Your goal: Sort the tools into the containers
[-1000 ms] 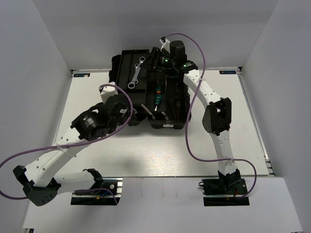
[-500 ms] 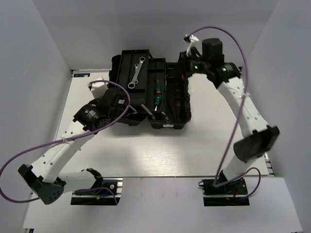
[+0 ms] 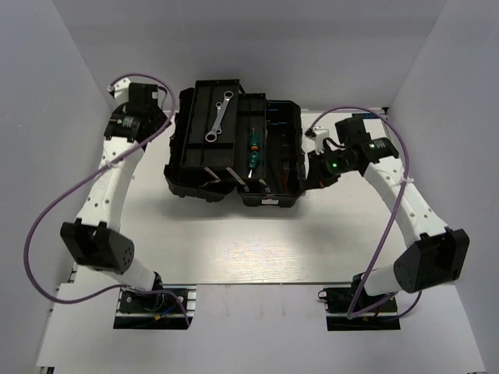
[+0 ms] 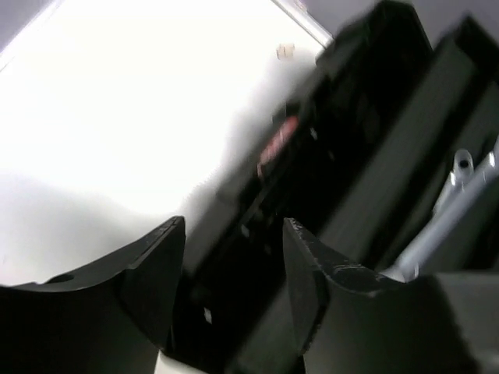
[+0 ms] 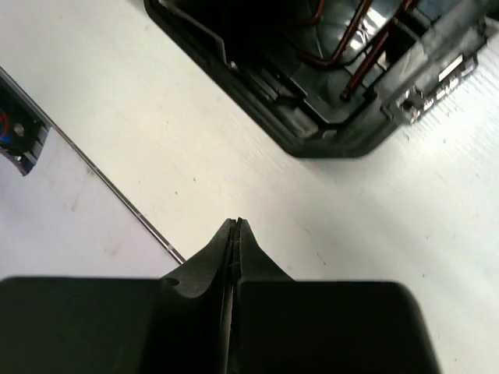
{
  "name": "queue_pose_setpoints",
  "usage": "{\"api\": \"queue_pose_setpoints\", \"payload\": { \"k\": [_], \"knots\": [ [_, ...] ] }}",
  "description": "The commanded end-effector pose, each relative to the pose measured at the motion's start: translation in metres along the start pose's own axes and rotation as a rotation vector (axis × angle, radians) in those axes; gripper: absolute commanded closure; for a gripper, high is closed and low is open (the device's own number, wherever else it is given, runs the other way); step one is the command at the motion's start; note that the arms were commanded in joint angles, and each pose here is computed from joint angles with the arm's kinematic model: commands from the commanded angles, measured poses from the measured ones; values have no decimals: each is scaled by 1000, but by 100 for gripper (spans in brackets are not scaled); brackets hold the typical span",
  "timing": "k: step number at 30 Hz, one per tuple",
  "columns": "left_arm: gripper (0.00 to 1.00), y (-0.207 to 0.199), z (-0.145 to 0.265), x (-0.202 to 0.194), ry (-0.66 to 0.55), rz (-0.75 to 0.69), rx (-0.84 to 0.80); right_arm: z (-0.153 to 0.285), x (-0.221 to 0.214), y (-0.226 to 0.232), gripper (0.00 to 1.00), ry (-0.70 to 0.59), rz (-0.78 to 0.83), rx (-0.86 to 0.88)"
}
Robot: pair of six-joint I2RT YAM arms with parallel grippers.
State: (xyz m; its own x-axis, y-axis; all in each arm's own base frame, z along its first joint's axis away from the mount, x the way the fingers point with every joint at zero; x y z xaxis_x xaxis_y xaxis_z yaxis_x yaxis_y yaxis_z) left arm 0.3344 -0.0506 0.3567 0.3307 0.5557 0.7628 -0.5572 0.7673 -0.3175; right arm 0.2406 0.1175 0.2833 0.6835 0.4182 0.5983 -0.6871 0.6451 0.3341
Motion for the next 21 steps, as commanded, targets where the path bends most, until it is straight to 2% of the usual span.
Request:
{"api": "queue_pose_setpoints", "payload": {
  "k": [1, 4, 6, 9, 10, 13, 21],
  "knots": [
    [39, 6, -20, 14, 64, -68, -17, 19, -12, 6, 100, -48, 48, -25],
    [40, 11, -47, 11, 116, -97, -85, 19, -26, 5, 100, -56, 27, -28],
    [40, 6, -59, 7, 180, -113, -145, 17, -32, 4, 86, -51, 13, -22],
    [32, 2, -84, -4, 270, -150, -173, 15, -35, 1, 67, -49, -13, 1],
    [31, 1, -87, -8, 292, -162, -189, 14, -35, -1, 64, -42, -24, 8],
    [26, -2, -97, -10, 305, -177, -251, 14, -34, -4, 61, -42, -48, 27],
    [27, 4, -112, -32, 383, -220, -279, 12, -31, -18, 57, -33, -103, 38]
  ]
}}
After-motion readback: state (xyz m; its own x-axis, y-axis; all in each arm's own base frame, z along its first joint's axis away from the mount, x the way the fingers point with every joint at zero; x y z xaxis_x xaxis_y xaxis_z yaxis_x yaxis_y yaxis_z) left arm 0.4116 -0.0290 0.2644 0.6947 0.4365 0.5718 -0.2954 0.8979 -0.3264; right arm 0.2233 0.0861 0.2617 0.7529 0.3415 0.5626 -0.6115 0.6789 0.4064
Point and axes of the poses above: each gripper's point midway between its finger pads, its own z axis back along the fingers, its own y axis along the line the jaws close on, x = y × z, the point moved 10 cm from there along z, back along the fingers, and after that the axes turned 3 degrees about z, right-handed, at the moved point
